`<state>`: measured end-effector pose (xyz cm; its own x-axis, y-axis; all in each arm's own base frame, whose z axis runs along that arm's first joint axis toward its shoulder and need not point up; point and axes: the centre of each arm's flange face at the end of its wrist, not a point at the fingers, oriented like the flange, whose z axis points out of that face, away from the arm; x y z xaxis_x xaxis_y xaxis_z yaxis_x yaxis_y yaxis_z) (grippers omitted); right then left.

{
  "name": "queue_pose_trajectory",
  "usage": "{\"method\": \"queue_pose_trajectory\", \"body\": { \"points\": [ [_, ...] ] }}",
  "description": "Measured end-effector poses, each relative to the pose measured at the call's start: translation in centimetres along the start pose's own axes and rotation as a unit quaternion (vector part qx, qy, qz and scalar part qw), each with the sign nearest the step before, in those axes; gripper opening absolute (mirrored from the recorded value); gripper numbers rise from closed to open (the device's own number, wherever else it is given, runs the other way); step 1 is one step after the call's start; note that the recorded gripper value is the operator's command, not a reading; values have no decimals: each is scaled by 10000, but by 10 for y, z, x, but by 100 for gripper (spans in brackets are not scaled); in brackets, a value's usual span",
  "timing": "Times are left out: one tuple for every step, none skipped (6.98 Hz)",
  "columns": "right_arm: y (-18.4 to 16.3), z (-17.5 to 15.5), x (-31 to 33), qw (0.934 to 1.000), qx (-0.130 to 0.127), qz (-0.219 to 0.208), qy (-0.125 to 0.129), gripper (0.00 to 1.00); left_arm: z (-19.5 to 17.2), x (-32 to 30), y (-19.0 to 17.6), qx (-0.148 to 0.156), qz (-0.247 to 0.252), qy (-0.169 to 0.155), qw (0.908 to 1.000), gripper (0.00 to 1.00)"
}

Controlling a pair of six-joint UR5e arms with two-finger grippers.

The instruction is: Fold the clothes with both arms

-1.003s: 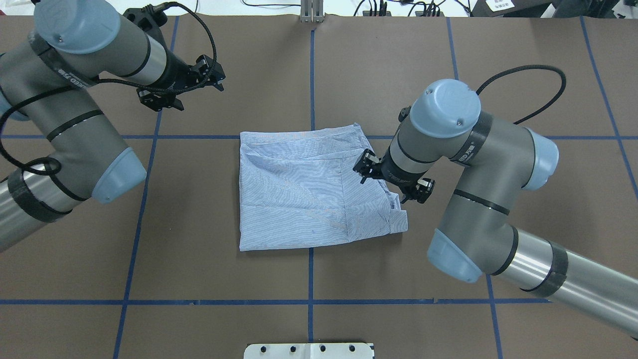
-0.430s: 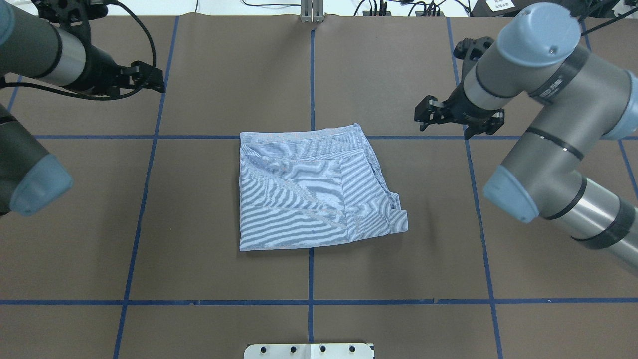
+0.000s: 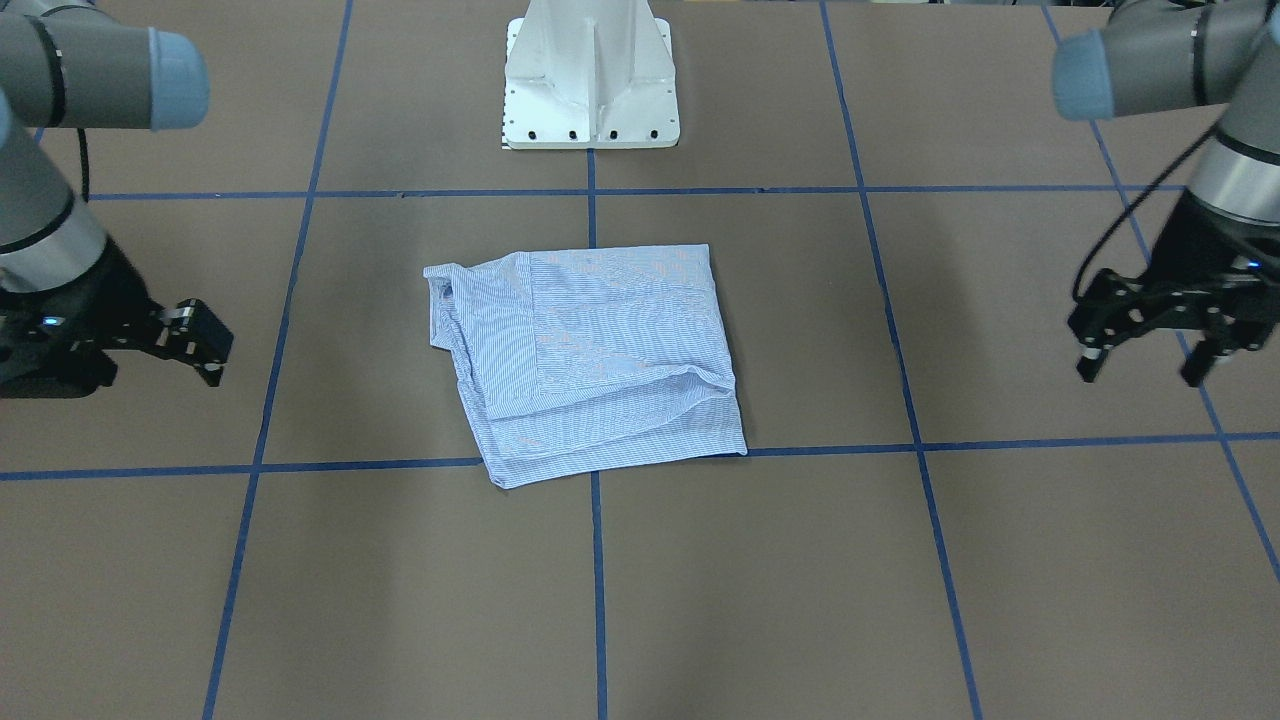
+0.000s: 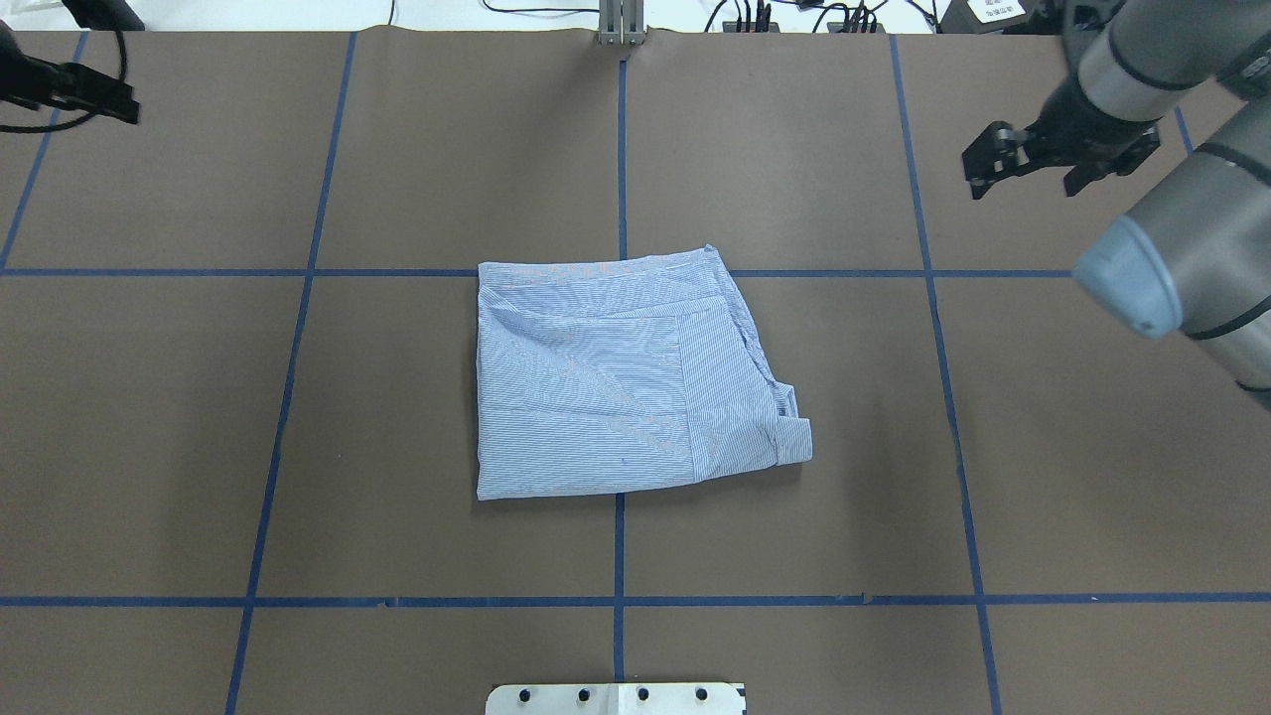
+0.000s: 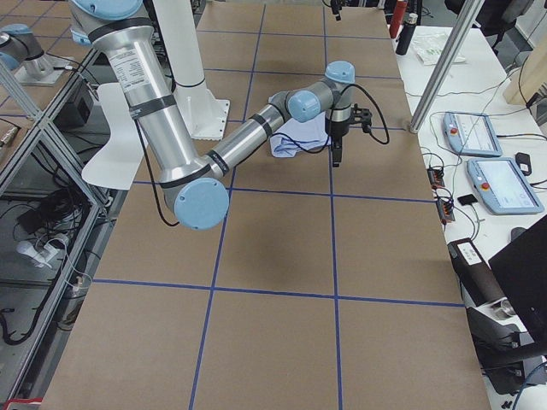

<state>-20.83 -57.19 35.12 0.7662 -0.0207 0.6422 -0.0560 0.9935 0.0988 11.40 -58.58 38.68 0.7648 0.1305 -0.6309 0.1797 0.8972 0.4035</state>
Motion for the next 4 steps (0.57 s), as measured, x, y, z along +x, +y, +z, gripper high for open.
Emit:
{"method": "queue_pose_trajectory", "body": {
  "points": [
    [-12,-2,54,9997,-88,-237,29,100,-4,-63,-11,-48,233,-172,9996,99],
    [-23,-2,120,9986,-191,-488,33,100,-12,-121,-17,-119,539,-268,9981,99],
    [-28,1,189,9963,-319,-794,10,100,-21,-164,-17,-171,829,-308,9959,99],
    [-24,6,247,9938,-434,-1024,-40,100,-30,-195,-12,-185,1058,-361,9936,99]
  ]
}}
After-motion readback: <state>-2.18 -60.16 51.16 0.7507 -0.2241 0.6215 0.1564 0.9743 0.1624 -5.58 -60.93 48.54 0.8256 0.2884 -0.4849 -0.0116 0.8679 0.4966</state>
